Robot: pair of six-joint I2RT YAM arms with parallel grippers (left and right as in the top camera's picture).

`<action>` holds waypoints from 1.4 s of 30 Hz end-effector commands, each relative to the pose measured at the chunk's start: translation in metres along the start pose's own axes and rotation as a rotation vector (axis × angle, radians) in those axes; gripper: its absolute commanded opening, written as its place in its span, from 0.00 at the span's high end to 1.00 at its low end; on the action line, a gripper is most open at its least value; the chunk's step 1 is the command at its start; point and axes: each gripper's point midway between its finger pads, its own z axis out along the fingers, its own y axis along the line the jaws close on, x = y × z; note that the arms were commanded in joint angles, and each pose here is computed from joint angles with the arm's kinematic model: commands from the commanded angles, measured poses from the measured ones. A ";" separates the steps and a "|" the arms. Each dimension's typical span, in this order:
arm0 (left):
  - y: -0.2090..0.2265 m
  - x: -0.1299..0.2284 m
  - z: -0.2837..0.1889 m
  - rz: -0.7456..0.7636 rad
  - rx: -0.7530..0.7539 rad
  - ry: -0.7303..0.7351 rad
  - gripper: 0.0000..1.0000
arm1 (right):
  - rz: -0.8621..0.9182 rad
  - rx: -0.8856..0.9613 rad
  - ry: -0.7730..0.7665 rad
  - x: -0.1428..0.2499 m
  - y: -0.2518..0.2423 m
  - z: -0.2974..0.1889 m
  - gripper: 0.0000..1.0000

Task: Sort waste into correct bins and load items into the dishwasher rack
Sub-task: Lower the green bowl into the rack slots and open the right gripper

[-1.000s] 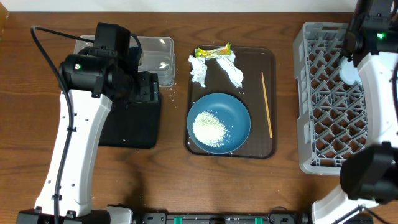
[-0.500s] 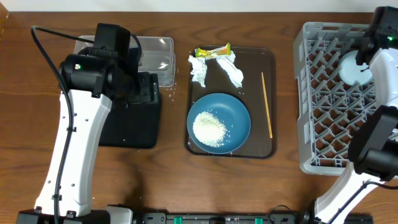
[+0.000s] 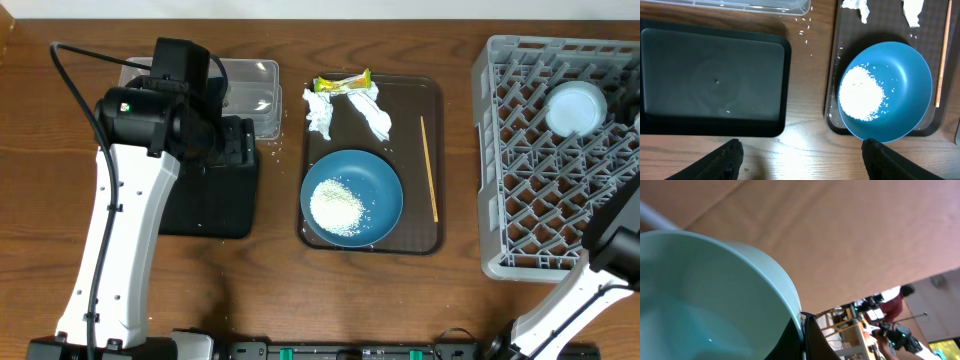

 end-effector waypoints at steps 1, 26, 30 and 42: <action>0.003 0.001 -0.001 0.012 -0.017 0.005 0.21 | -0.013 -0.075 0.003 0.003 0.026 0.002 0.99; 0.003 0.002 -0.001 0.012 -0.018 0.010 0.21 | -0.250 -0.555 -0.039 0.028 0.117 -0.089 0.33; 0.003 0.003 -0.001 0.012 -0.018 0.010 0.21 | -0.272 -0.584 -0.028 0.032 0.115 -0.094 0.25; 0.003 0.002 -0.001 0.012 -0.018 0.010 0.21 | -0.162 -1.025 -0.113 0.002 0.086 -0.172 0.02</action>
